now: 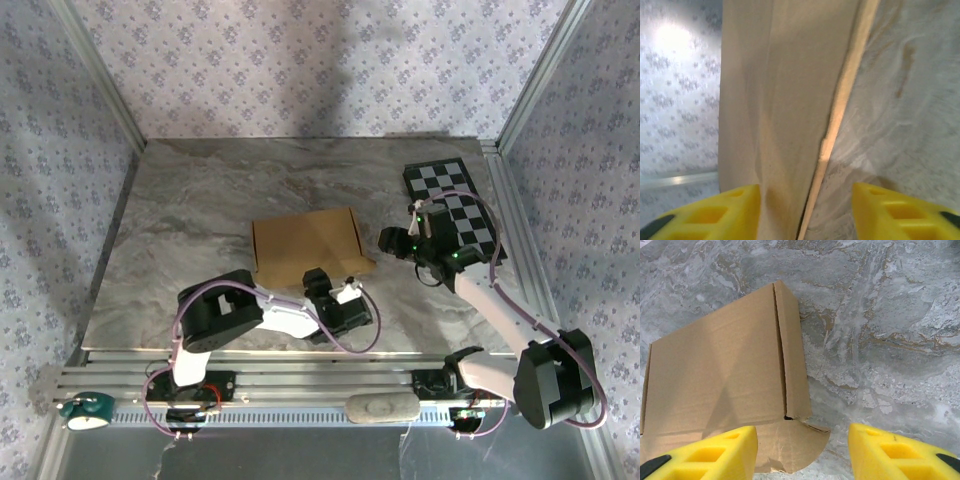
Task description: Fold the paper box
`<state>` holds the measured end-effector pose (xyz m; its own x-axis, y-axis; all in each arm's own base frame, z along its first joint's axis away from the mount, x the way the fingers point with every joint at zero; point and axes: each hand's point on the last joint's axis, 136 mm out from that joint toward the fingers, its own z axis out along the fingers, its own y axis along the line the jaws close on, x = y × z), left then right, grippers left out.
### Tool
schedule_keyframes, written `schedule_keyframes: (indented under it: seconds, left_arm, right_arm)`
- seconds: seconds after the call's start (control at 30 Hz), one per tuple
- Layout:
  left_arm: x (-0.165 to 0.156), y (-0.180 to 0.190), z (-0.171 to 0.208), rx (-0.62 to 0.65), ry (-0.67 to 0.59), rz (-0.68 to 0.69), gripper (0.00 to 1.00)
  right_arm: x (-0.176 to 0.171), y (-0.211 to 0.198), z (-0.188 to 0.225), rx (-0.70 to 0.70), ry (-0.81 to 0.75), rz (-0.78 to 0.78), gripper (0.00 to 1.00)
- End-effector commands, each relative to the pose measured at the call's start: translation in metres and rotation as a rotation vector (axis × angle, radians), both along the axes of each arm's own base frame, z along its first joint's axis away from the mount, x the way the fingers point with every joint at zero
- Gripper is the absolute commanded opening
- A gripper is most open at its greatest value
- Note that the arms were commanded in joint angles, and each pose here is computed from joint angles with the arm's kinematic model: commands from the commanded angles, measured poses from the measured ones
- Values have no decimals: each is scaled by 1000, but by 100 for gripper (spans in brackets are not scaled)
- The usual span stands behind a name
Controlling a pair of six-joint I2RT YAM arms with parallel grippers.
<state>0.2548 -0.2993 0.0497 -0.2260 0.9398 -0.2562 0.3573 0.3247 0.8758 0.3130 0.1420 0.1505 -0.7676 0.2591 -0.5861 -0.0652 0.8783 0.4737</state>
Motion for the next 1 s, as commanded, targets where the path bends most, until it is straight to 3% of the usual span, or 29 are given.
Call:
schedule_keyframes:
  seconds: [0.0, 0.13, 0.3, 0.57, 0.83, 0.97]
  left_arm:
    - [9, 10, 1, 26, -43, 50, 33]
    - [10, 14, -6, 33, -39, 62, 11]
    - [12, 20, -3, 42, -71, 84, 0]
    - [8, 27, 30, -64, -63, 72, 0]
    - [-3, 30, 55, -155, 13, -23, 0]
    - [-6, 37, 65, -192, 17, -37, 0]
  right_arm:
    - [-3, -1, -5, 10, 21, -3, 51]
    - [-3, -1, -6, 10, 24, -5, 52]
    - [-2, 1, -5, 19, 23, -3, 52]
    - [-2, 4, -3, 36, 25, 5, 53]
    - [6, 31, 3, 179, 65, 86, 60]
    - [12, 38, 11, 251, 54, 79, 71]
